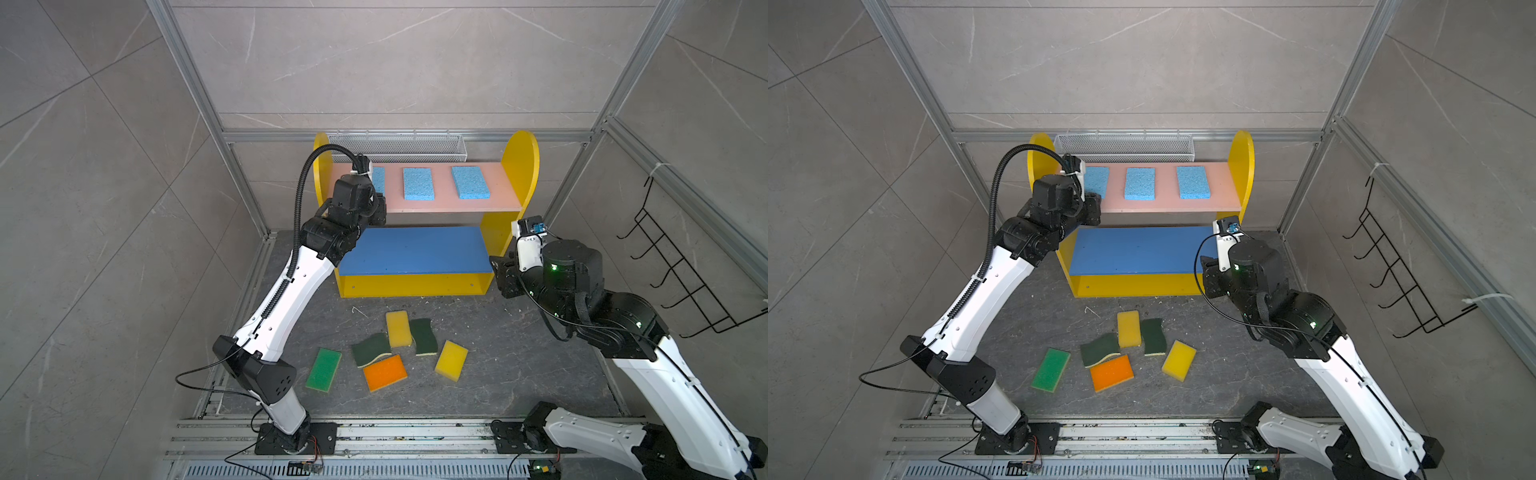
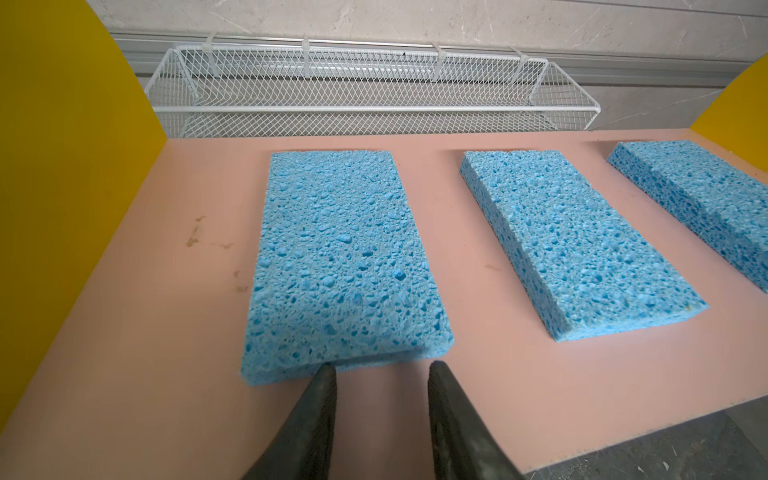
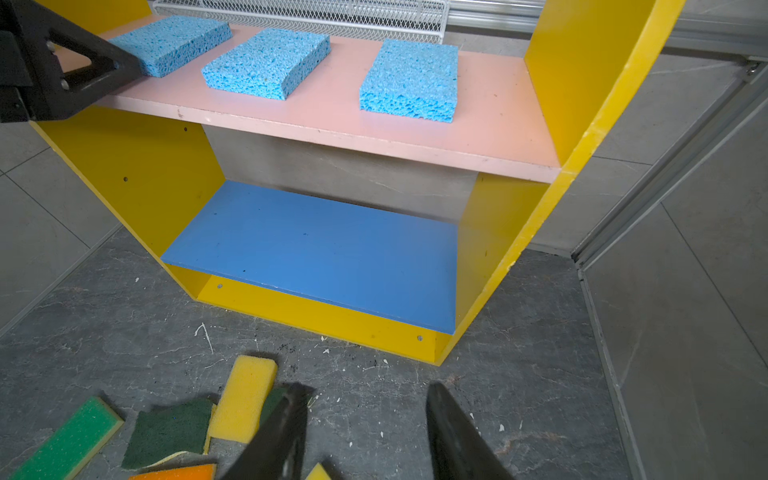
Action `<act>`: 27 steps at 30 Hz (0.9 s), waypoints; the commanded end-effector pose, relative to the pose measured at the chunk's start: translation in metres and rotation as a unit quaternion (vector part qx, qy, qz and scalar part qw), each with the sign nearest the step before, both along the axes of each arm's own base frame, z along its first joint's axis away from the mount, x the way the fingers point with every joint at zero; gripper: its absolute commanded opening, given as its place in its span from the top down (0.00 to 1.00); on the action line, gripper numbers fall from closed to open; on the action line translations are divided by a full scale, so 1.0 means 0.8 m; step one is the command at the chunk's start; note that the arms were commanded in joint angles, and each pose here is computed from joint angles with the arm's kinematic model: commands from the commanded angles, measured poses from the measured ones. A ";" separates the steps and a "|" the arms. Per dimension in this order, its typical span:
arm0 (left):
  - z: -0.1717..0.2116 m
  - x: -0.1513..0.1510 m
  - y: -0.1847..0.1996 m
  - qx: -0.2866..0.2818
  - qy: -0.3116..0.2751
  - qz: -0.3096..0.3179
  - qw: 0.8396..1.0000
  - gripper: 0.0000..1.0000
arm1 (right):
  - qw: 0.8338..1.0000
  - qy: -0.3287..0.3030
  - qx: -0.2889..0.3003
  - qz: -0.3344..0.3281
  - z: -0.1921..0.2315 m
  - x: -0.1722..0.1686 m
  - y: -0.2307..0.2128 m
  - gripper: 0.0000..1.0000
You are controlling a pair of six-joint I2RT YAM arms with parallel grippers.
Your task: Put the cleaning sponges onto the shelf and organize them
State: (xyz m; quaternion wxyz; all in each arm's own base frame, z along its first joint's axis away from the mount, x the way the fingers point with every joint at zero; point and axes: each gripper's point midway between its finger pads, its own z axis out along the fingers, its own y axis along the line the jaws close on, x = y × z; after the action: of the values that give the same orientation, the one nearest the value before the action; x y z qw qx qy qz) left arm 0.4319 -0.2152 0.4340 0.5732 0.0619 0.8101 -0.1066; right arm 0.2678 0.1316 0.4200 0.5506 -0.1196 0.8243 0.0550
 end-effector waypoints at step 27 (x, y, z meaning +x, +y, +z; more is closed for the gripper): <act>-0.201 -0.213 0.128 0.154 0.209 0.047 0.965 0.33 | 0.970 0.203 0.037 -0.125 -0.178 -0.040 -0.034 0.24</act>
State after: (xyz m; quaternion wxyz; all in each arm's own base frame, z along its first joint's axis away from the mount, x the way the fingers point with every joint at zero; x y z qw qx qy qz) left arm 0.2748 -0.1226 0.2998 0.4132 0.1036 0.9044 0.0265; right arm 0.2480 0.1045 0.2969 0.4041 -0.0255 0.9143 0.0061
